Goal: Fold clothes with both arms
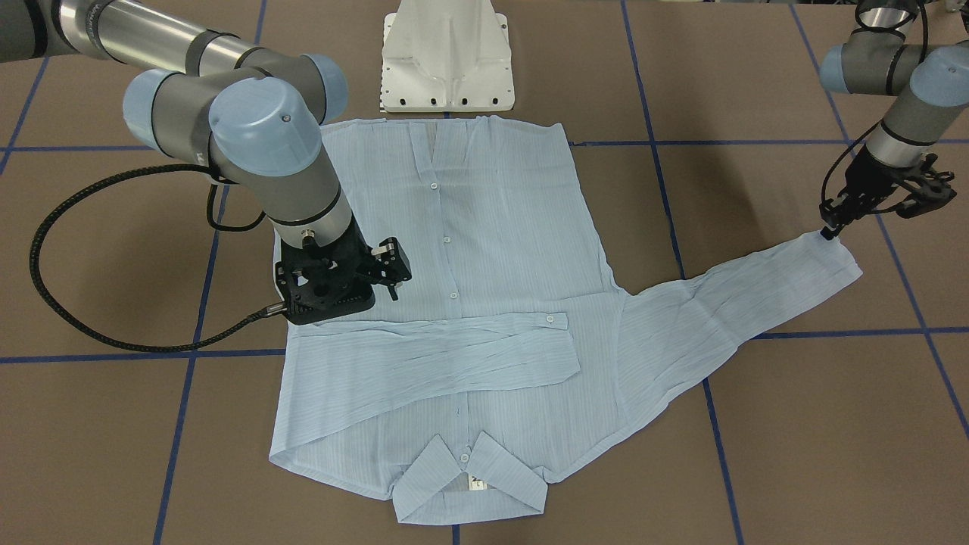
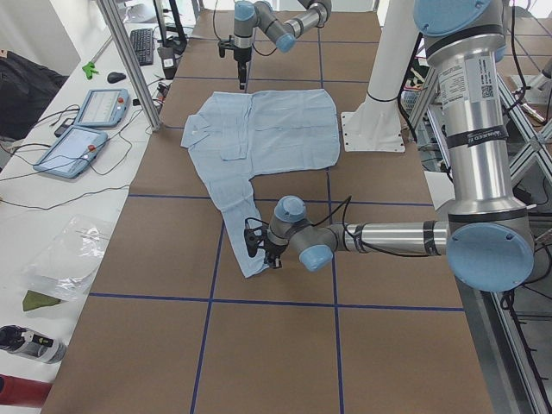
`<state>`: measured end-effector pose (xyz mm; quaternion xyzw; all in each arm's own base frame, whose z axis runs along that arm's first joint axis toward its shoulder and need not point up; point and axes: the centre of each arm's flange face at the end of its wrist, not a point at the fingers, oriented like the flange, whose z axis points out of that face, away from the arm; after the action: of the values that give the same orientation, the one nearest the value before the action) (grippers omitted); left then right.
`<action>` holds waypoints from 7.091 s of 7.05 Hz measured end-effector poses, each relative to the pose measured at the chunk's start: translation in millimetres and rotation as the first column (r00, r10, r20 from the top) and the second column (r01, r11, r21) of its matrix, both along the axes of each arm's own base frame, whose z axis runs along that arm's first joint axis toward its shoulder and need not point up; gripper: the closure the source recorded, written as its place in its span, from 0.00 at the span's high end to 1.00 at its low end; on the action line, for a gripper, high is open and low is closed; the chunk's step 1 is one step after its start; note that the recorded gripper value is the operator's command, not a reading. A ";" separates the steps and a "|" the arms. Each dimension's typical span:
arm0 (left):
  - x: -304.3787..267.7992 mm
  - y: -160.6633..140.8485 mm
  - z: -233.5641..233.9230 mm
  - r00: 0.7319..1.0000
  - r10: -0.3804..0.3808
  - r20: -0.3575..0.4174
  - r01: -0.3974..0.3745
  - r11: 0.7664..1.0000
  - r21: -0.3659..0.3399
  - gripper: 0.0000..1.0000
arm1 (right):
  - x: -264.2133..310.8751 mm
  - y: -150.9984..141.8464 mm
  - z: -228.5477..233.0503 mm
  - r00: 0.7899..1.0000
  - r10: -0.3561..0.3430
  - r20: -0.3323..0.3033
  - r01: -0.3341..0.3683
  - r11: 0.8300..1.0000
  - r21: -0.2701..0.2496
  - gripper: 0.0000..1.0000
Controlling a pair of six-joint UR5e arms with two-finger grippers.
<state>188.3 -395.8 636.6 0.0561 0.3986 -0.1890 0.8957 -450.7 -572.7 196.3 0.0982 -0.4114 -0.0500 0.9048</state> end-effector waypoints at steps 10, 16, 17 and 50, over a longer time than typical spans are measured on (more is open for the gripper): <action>127.3 -157.0 -444.3 0.992 -0.117 -0.040 0.116 0.993 -0.034 0.00 | 160.9 13.4 144.8 0.998 0.040 -0.047 -0.045 0.993 -0.113 0.99; 222.0 -190.4 -593.2 0.931 -0.192 -0.312 0.130 0.969 -0.212 0.00 | 182.4 11.4 168.5 0.997 0.043 -0.071 -0.051 0.992 -0.118 0.99; 239.7 -181.2 -591.5 0.928 -0.179 -0.328 0.109 0.969 -0.222 0.00 | 182.6 10.9 169.1 0.996 0.044 -0.072 -0.053 0.992 -0.119 0.99; 272.4 9.6 -491.5 0.980 0.023 -0.198 0.008 0.988 0.153 0.99 | 20.5 329.8 232.8 0.999 -0.051 -0.014 0.044 0.951 -0.305 0.72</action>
<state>460.7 -386.2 145.2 0.1038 0.4998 -0.1591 0.8451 -430.3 -242.9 429.1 -0.0531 -0.4064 -0.0087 0.9121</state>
